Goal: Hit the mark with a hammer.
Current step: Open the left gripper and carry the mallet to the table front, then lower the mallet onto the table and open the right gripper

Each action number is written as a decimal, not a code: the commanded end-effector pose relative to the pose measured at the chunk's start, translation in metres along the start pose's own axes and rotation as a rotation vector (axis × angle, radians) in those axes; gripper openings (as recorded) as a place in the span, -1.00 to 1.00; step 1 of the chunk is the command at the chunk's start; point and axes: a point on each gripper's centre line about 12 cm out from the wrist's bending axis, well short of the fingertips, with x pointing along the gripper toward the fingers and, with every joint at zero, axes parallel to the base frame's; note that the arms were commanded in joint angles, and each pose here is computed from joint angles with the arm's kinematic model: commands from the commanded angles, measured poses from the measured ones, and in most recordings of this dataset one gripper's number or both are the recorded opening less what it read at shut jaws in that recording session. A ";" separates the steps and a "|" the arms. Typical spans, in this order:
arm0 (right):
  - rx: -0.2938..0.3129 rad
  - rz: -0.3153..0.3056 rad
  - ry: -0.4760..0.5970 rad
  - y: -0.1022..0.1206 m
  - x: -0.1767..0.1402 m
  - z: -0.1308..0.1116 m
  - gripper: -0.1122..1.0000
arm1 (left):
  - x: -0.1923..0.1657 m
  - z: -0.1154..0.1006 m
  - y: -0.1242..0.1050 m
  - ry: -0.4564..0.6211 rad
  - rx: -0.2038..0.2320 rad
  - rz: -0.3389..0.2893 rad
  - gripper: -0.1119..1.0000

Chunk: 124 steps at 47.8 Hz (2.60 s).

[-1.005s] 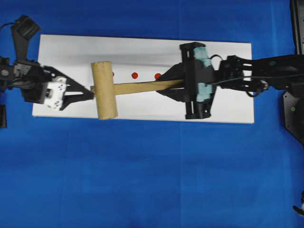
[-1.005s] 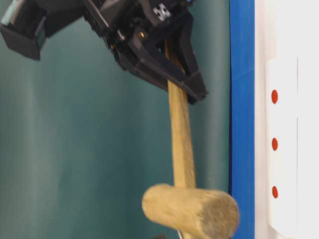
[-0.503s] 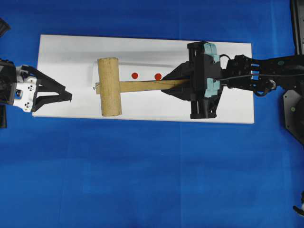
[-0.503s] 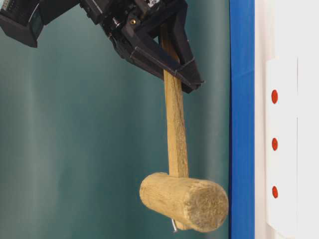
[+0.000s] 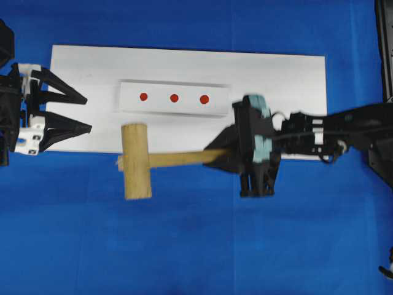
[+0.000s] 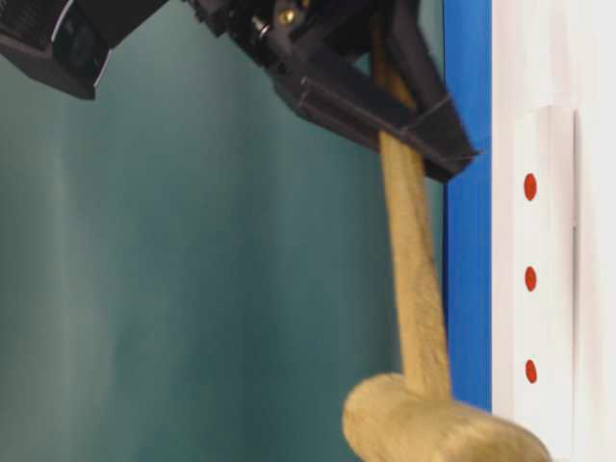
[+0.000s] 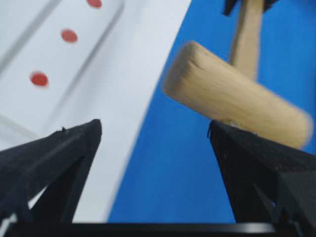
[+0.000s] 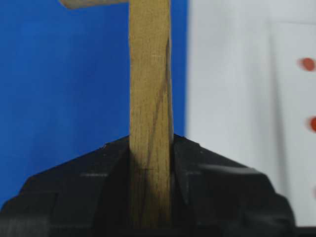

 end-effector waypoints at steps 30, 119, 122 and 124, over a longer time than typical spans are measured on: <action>0.060 0.032 -0.095 0.051 0.019 -0.010 -0.65 | -0.002 0.011 0.012 -0.081 0.332 0.042 0.78; 0.066 -0.049 0.086 0.061 0.087 -0.089 0.54 | -0.005 0.003 0.017 -0.071 0.326 0.051 0.78; 0.064 -0.047 0.088 0.062 0.087 -0.089 0.80 | -0.005 0.003 0.017 -0.071 0.326 0.050 0.78; 0.062 -0.044 0.082 0.062 0.086 -0.086 0.82 | -0.005 0.003 0.017 -0.070 0.326 0.051 0.78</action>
